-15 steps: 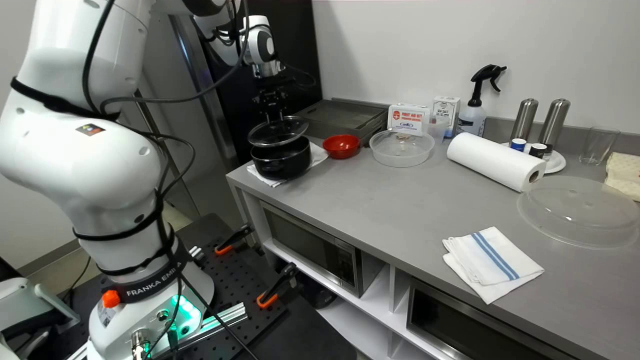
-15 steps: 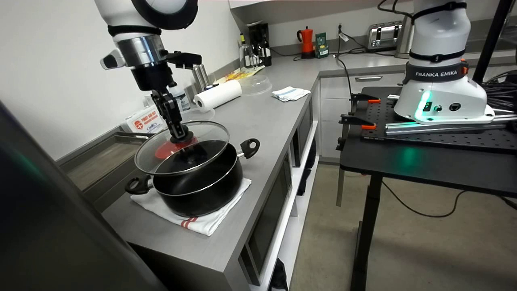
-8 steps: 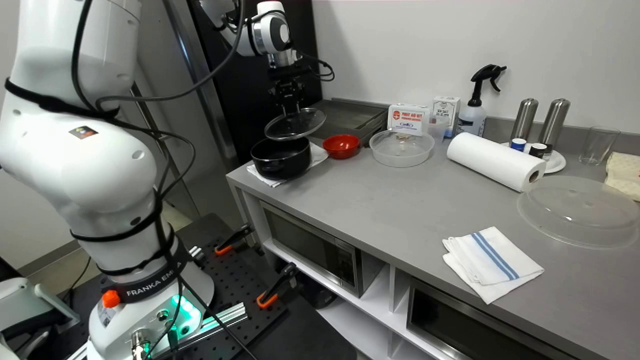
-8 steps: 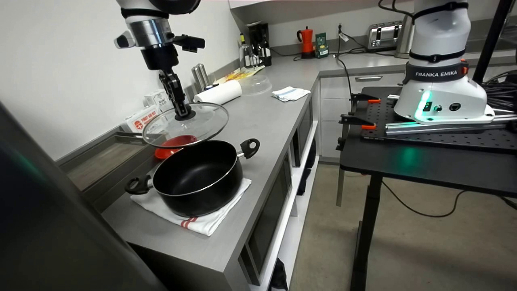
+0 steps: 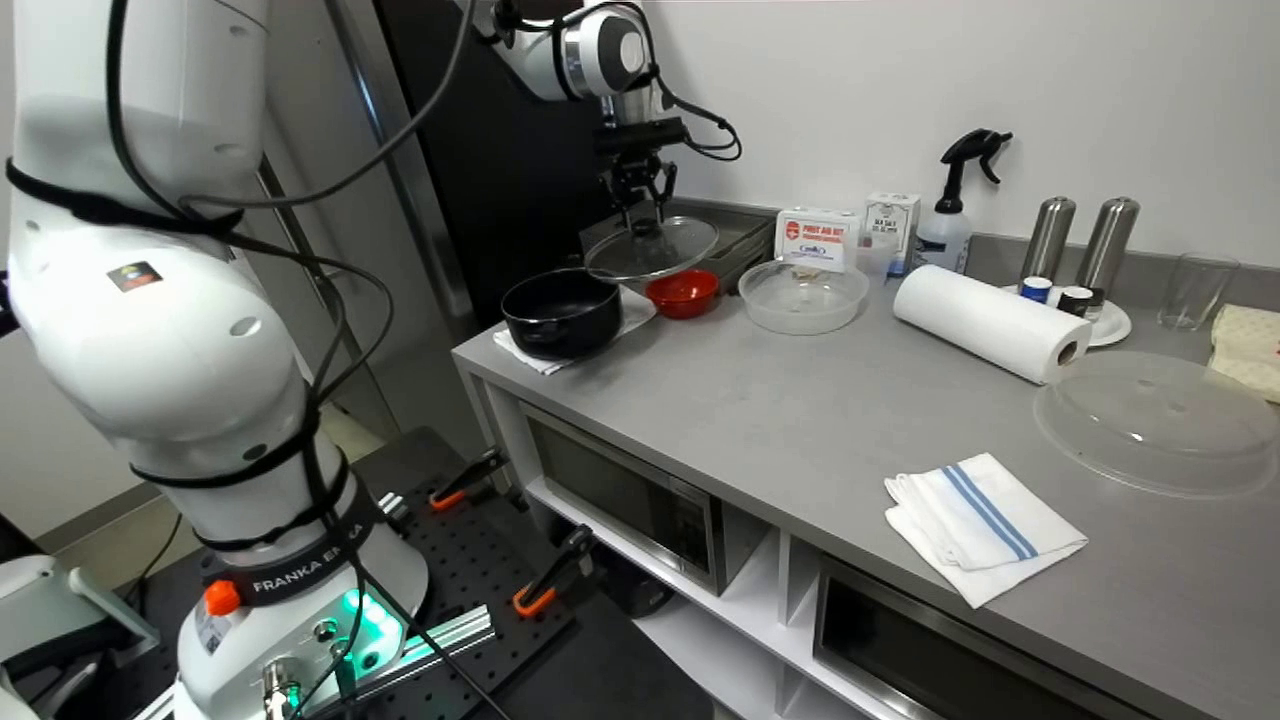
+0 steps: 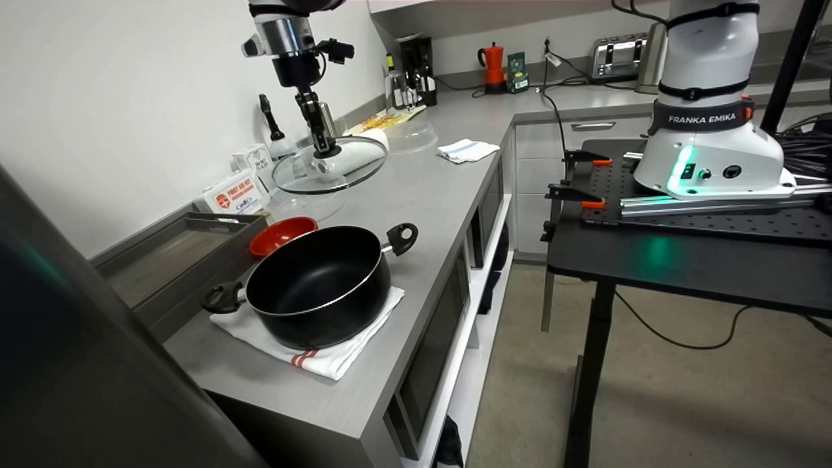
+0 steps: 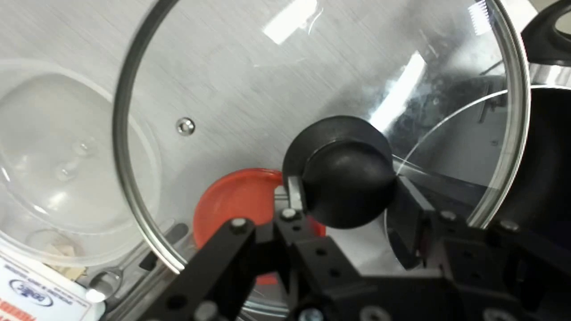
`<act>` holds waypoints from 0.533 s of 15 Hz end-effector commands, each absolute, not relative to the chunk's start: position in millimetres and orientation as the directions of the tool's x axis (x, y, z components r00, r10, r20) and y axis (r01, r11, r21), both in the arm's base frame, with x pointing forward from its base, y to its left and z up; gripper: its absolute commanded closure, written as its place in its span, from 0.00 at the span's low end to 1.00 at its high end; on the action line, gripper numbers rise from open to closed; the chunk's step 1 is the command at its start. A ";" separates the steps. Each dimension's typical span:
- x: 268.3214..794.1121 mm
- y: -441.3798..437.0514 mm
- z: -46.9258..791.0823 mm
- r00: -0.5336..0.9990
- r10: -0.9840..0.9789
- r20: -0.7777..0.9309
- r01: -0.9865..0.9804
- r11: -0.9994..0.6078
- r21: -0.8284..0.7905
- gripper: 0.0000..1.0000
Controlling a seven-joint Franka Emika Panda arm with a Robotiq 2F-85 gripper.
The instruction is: Remove the glass lid from the black pot
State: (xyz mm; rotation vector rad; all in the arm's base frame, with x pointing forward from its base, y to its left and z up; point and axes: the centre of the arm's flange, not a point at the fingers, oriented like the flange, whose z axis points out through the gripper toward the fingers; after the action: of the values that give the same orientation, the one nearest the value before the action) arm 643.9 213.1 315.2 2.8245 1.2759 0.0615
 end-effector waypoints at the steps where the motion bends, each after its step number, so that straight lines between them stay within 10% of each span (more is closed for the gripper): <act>1: 639.9 152.1 333.7 0.707 0.706 0.044 0.705 -0.708 0.032 0.75; 8: 645.4 32.1 314.5 0.809 0.585 0.063 0.588 -0.807 -0.060 0.75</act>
State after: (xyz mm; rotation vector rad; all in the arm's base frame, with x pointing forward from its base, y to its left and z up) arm 657.3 65.7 311.0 3.0093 1.0253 0.0306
